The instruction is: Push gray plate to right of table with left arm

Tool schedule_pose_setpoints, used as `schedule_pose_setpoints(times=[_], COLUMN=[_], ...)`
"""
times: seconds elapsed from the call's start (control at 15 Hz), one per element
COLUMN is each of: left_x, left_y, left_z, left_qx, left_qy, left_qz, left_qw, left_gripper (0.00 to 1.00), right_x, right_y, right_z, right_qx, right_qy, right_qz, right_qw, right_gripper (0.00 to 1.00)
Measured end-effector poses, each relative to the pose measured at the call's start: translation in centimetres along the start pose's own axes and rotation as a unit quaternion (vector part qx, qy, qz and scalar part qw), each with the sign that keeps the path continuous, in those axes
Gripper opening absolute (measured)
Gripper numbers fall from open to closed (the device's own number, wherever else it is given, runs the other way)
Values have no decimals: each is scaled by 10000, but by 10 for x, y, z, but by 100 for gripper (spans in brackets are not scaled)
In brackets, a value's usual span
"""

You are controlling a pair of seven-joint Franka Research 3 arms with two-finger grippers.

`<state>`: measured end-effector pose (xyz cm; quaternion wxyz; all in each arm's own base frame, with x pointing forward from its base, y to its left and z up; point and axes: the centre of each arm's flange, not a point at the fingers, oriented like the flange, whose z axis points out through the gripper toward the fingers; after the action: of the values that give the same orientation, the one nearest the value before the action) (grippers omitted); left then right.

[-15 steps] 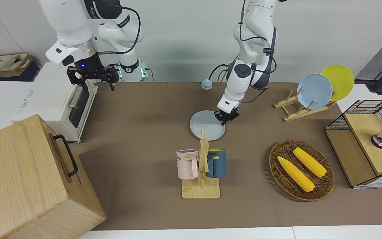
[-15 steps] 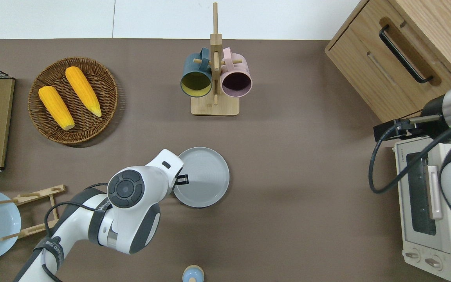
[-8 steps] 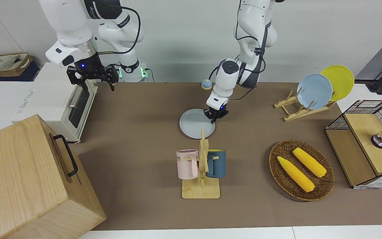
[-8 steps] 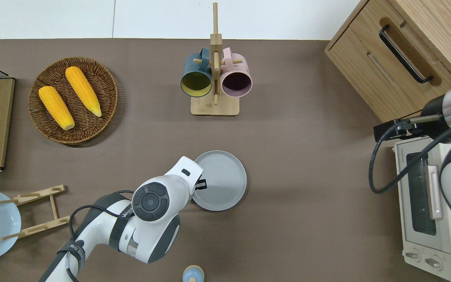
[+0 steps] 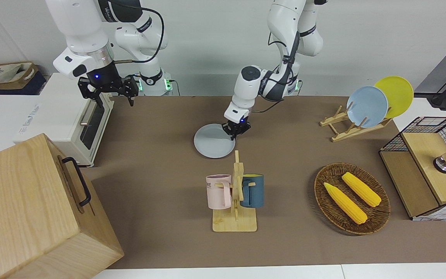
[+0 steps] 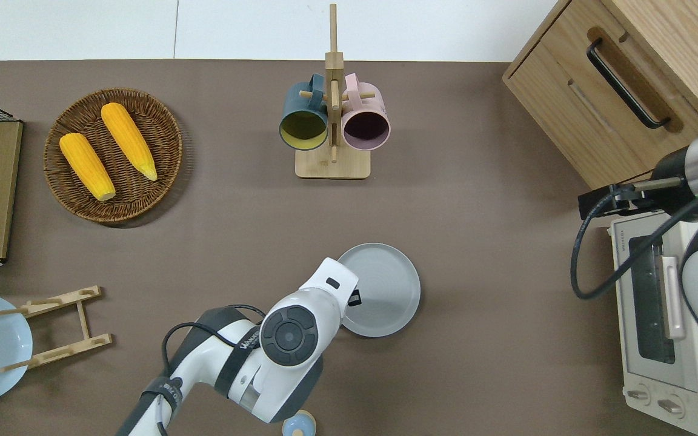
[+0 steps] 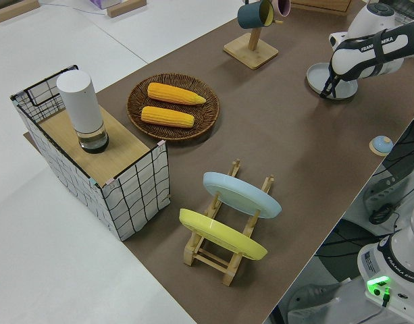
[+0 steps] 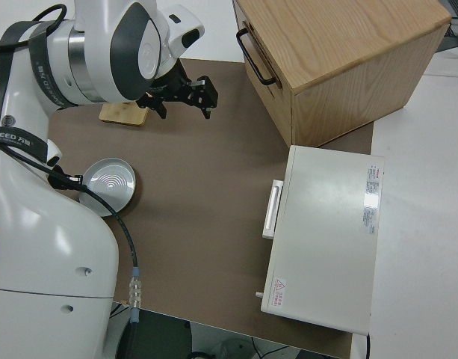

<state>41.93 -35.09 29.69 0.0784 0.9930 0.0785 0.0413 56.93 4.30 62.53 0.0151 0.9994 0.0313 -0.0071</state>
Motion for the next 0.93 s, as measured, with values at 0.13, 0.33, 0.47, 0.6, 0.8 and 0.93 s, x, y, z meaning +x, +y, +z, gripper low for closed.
schedule_pose_setpoints(times=[0.13,0.33,0.47,0.6,0.8,0.93], left_x=[-10,-19,-23,-27,-38,-43], left_y=[22,51,68,84,109,118], left_z=[3,8,11,13,17,18], left_qx=[-47,-118,-169,-224,-304,-333], left_qy=[-8,-6,-4,-1,-8,-13], left_qz=[-45,-132,-203,-230,-278,-281], left_qw=[10000,9998,9997,9995,9992,9991], left_gripper=[2,2,2,2,2,2], right_x=[0,0,0,0,0,0], right_y=[0,0,0,0,0,0], right_z=[0,0,0,0,0,0], right_qx=[0,0,0,0,0,0], right_qy=[0,0,0,0,0,0], right_qz=[0,0,0,0,0,0], right_qw=[10000,10000,10000,10000,10000,10000], right_gripper=[99,99,99,99,99,99])
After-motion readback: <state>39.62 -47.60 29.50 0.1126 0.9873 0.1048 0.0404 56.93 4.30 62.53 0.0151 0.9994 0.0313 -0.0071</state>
